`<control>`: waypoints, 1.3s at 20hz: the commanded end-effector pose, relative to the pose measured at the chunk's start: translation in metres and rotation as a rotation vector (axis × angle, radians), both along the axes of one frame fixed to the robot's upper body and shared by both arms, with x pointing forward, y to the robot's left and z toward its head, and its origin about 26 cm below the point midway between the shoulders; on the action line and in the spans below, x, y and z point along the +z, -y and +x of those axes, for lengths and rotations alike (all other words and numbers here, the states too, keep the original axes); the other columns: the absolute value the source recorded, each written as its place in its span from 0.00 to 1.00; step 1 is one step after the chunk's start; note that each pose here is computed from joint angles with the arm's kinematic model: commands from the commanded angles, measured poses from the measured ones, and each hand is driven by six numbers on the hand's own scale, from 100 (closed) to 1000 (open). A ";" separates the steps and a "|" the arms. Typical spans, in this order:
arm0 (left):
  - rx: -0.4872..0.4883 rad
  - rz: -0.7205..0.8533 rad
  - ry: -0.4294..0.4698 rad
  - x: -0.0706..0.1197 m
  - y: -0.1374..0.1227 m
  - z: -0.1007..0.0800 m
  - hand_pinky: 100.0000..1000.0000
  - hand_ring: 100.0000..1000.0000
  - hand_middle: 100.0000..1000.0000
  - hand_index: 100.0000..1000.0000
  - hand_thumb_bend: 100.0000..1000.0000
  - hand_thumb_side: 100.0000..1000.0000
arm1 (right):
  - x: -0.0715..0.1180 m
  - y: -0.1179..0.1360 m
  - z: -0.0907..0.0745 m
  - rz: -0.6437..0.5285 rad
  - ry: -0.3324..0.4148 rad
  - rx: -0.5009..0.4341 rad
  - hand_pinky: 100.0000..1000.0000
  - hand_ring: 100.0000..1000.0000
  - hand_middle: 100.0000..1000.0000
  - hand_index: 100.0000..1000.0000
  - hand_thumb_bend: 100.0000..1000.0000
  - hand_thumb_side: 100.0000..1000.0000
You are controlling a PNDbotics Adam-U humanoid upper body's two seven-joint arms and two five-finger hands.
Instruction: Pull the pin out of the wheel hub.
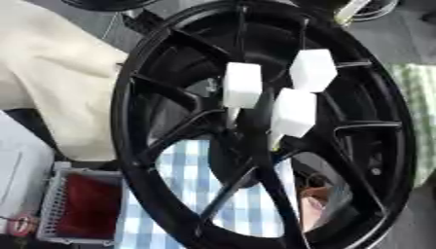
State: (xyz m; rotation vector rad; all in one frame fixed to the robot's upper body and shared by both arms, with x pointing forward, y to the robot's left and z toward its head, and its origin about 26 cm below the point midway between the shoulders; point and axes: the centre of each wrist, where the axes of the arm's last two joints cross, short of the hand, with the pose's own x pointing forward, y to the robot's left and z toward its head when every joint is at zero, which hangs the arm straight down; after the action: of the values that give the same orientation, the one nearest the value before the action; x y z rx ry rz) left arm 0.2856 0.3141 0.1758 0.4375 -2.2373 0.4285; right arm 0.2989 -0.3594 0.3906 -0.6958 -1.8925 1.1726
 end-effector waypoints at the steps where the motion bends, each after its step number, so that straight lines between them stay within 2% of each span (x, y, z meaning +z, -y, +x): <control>1: 0.021 0.019 0.030 0.008 -0.005 -0.004 0.81 0.69 0.65 0.83 0.13 0.76 | 0.015 0.025 -0.014 0.051 0.093 -0.101 0.76 0.63 0.27 0.31 0.00 0.00; 8: 0.038 0.004 0.035 0.006 -0.006 -0.005 0.81 0.69 0.64 0.83 0.13 0.75 | -0.017 0.070 -0.015 0.111 0.141 -0.347 0.76 0.63 0.28 0.32 0.00 0.00; 14: 0.042 -0.007 0.034 0.004 -0.006 -0.005 0.81 0.69 0.64 0.83 0.13 0.75 | -0.063 0.098 -0.011 0.170 0.106 -0.509 0.76 0.63 0.28 0.32 0.00 0.00; 18: 0.048 -0.010 0.037 0.004 -0.007 -0.006 0.81 0.69 0.64 0.83 0.13 0.75 | -0.091 0.118 -0.013 0.198 0.083 -0.632 0.76 0.64 0.33 0.36 0.00 0.00; 22: 0.051 -0.012 0.036 0.004 -0.007 -0.006 0.81 0.69 0.64 0.83 0.13 0.75 | -0.119 0.136 -0.017 0.219 0.050 -0.745 0.77 0.66 0.38 0.41 0.00 0.00; 24: 0.053 -0.014 0.034 0.003 -0.007 -0.006 0.81 0.69 0.64 0.83 0.13 0.75 | -0.131 0.146 -0.020 0.232 0.032 -0.803 0.78 0.69 0.43 0.47 0.00 0.00; 26: 0.055 -0.014 0.032 0.003 -0.007 -0.006 0.81 0.69 0.64 0.83 0.13 0.75 | -0.142 0.154 -0.022 0.250 0.009 -0.847 0.81 0.73 0.58 0.61 0.03 0.00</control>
State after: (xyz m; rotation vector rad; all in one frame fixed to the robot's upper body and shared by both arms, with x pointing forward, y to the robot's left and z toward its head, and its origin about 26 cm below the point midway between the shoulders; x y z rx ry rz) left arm 0.2830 0.3185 0.1718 0.4675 -2.2275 0.4845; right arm 0.2803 -0.5060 0.2376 -1.1346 -1.4574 0.4062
